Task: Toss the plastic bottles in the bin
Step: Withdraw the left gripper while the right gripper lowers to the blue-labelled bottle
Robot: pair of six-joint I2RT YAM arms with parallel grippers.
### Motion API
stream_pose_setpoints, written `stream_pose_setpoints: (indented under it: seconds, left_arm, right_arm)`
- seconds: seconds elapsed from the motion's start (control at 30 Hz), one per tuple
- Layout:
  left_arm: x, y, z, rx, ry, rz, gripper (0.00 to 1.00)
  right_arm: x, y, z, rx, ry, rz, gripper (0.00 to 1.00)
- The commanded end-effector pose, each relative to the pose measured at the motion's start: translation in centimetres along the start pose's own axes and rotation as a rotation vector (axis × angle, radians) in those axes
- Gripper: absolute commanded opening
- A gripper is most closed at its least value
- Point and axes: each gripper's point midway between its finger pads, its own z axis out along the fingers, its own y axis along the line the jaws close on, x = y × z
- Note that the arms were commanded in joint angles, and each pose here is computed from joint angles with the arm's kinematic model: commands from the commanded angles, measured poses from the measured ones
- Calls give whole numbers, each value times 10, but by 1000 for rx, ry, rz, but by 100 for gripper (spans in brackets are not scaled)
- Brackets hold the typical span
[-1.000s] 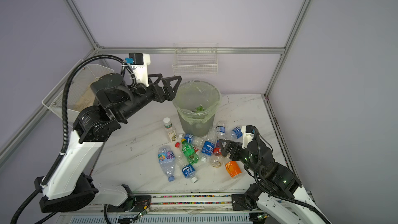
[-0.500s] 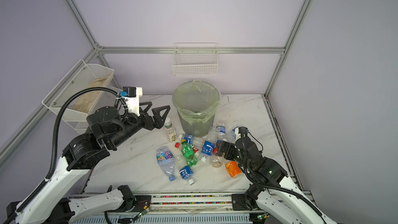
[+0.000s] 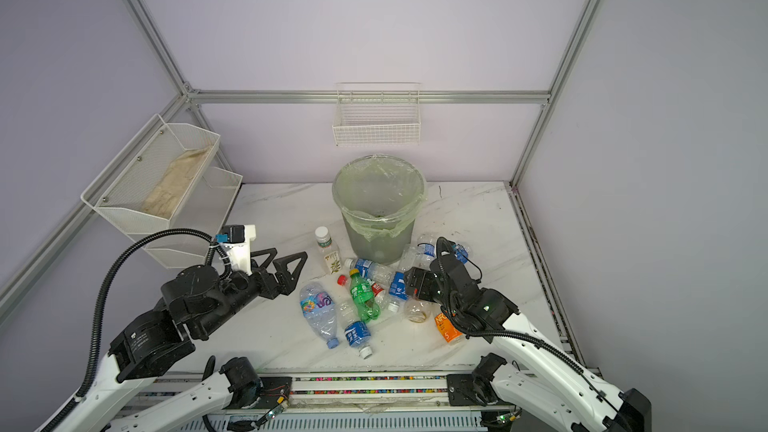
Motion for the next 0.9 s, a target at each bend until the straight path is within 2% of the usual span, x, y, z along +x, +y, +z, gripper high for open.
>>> stream_pose_setpoints:
  seconds: [0.0,0.33,0.87]
  left_arm:
    - [20,16,-2,-32,25,-61,100]
    - [68,40,-10,-52,110,-159,100]
    - [100,57,-14,-75,161,-209,100]
  right_arm:
    - [-3,6,9,-23,-12,19,93]
    - [0,-1,31,25,-8,21,88]
    - [7,-9,78,95,23,14,82]
